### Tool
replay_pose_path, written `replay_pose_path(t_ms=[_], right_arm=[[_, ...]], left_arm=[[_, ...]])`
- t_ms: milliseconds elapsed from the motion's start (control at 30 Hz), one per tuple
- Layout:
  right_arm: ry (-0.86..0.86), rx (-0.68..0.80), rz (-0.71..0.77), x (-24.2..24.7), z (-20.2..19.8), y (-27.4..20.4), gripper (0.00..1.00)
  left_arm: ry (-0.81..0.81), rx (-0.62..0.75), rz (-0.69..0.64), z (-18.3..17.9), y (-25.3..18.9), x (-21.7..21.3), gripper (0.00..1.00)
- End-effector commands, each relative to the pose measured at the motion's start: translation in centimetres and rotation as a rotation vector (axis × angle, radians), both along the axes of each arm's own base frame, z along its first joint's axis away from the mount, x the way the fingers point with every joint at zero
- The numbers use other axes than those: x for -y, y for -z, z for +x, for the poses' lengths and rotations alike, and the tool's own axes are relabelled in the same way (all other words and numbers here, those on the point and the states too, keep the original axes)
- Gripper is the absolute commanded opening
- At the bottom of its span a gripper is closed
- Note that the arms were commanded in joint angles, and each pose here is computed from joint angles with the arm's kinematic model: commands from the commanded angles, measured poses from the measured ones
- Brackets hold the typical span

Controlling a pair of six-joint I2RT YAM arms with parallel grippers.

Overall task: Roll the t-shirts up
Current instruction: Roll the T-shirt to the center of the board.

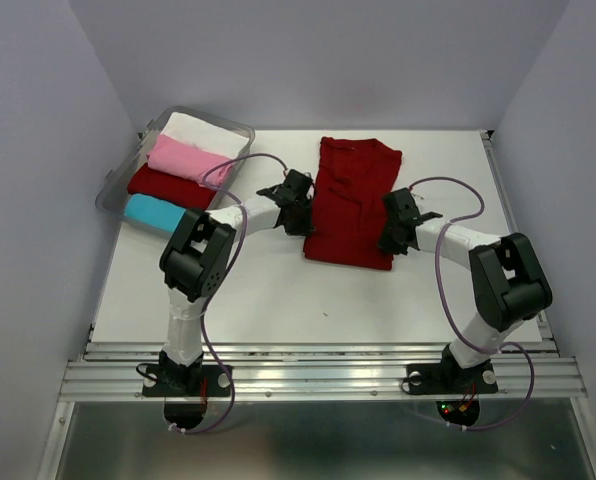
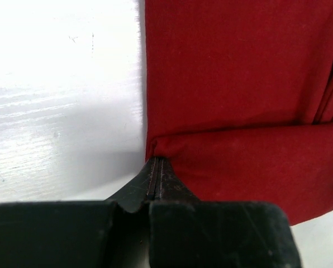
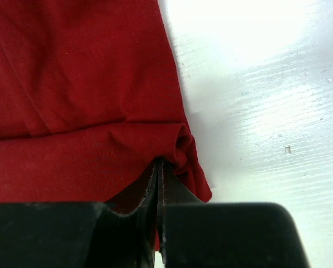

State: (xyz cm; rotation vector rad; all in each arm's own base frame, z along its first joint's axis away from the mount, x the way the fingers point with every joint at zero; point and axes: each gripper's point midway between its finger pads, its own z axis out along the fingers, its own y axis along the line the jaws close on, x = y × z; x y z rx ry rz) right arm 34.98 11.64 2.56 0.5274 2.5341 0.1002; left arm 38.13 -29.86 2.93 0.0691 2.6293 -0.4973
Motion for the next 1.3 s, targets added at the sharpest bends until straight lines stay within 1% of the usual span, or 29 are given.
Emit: replay_pose_path(t_ms=[0, 33, 133, 233, 267, 300, 367, 467, 533, 600, 667, 733, 800, 833, 867, 900, 933, 967, 1067, 1100, 1133, 1167, 1200, 1267], right_arm=[[-0.003, -0.065, 0.003, 0.7, -2.6, 2.1, 0.02], [-0.009, -0.071, 0.009, 0.7, -3.0, 2.1, 0.02], [-0.032, -0.075, 0.033, 0.3, -4.6, 1.8, 0.02], [-0.046, -0.065, 0.056, -0.2, -5.8, 1.1, 0.02], [-0.056, -0.084, 0.058, -0.3, -6.9, 1.6, 0.02], [-0.059, -0.076, 0.081, -0.8, -7.4, 1.1, 0.02], [-0.082, -0.097, 0.092, -1.5, -9.1, 1.4, 0.02], [-0.079, -0.101, 0.124, -2.4, -11.0, 1.1, 0.02], [-0.071, -0.130, 0.132, -2.7, -12.8, 1.6, 0.02], [-0.065, -0.112, 0.147, -2.8, -13.3, 1.0, 0.02], [-0.047, -0.117, 0.136, -2.1, -14.0, 0.6, 0.01], [-0.038, -0.060, 0.141, -2.0, -13.4, -1.3, 0.02], [-0.030, -0.050, 0.118, -1.3, -13.6, -2.4, 0.04], [-0.023, -0.002, 0.117, -1.1, -12.9, -3.9, 0.05], [-0.020, -0.006, 0.102, -0.7, -13.2, -4.3, 0.07], [-0.014, 0.009, 0.098, -0.6, -13.0, -4.9, 0.13], [-0.010, 0.020, 0.095, -0.4, -13.0, -5.4, 0.16], [-0.010, 0.032, 0.103, -0.4, -13.0, -6.0, 0.24], [-0.002, 0.032, 0.126, -0.5, -13.4, -6.1, 0.36], [0.007, 0.014, 0.130, -0.4, -13.9, -5.5, 0.43], [0.016, 0.014, 0.154, -0.6, -14.0, -5.4, 0.45], [0.022, -0.005, 0.157, -0.5, -14.6, -4.5, 0.51], [0.026, -0.012, 0.170, -0.6, -14.9, -4.1, 0.54], [0.016, -0.009, 0.246, -1.7, -15.2, -3.9, 0.58]], left_arm=[[0.015, -0.007, -0.017, -1.6, -1.1, -0.3, 0.00], [0.016, 0.006, -0.021, -1.8, -1.7, -0.3, 0.00], [0.021, 0.003, -0.018, -3.0, -1.8, -0.7, 0.00], [0.028, -0.027, -0.003, -5.1, -0.7, -1.3, 0.00], [0.025, -0.023, -0.012, -5.4, -0.8, -1.2, 0.00], [0.031, -0.049, 0.007, -6.9, 0.2, -1.7, 0.00], [0.037, -0.063, 0.011, -8.8, 0.9, -2.0, 0.00], [0.040, -0.083, 0.015, -10.8, 1.6, -2.5, 0.00], [0.037, -0.098, 0.013, -12.4, 2.0, -3.1, 0.00], [0.045, -0.097, 0.015, -13.7, 1.9, -3.5, 0.00], [0.031, -0.085, 0.022, -14.2, 1.3, -4.1, 0.00], [0.003, -0.071, 0.043, -14.3, 0.9, -4.9, 0.00], [-0.008, -0.043, 0.029, -14.5, -0.7, -5.3, 0.00], [-0.016, -0.029, 0.021, -14.4, -1.4, -5.4, 0.00], [-0.025, -0.022, 0.008, -14.5, -2.0, -5.4, 0.00], [-0.031, -0.008, -0.011, -14.6, -3.1, -5.5, 0.03], [-0.036, 0.000, -0.024, -14.7, -3.6, -5.6, 0.07], [-0.047, 0.012, -0.047, -14.8, -4.5, -5.5, 0.15], [-0.065, 0.011, -0.065, -15.2, -4.8, -5.8, 0.24], [-0.074, 0.004, -0.082, -15.6, -4.9, -5.8, 0.31], [-0.077, 0.007, -0.097, -15.7, -5.1, -5.7, 0.35], [-0.089, -0.007, -0.100, -16.0, -4.6, -5.9, 0.38], [-0.089, -0.015, -0.107, -16.3, -4.5, -5.9, 0.41], [-0.094, -0.017, -0.126, -16.5, -4.4, -5.8, 0.45]])
